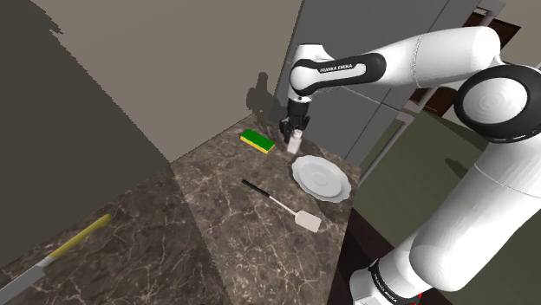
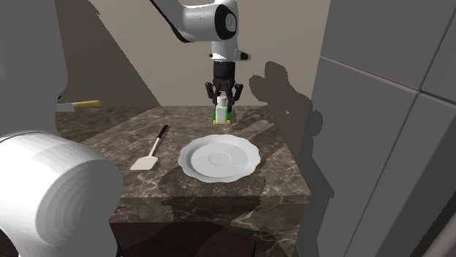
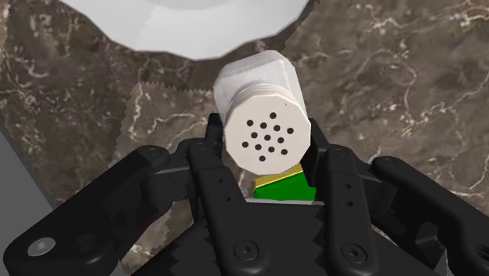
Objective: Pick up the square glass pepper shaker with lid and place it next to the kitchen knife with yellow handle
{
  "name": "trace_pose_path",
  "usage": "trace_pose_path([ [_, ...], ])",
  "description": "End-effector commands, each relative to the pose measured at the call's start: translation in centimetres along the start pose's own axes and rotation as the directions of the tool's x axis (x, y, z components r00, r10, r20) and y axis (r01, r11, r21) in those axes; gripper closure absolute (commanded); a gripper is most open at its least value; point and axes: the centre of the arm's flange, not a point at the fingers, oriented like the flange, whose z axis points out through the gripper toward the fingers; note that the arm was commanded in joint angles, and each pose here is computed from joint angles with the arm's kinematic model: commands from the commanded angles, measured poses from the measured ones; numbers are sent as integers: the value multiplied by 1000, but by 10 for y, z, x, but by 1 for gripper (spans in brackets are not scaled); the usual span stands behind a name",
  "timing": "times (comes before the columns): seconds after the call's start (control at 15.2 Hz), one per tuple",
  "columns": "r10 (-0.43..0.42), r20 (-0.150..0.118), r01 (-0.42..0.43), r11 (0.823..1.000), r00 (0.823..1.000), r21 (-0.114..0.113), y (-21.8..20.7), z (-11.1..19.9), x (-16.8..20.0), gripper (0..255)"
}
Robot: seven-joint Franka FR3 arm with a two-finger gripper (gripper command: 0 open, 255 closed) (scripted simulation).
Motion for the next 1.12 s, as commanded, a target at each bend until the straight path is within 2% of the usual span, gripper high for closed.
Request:
trace_pose_path([
  [0.0,0,0,0,1000,1000,0,0,-9,-3,255],
  [1.06,0,0,0,1000,1000,0,4,-93,-18,255],
])
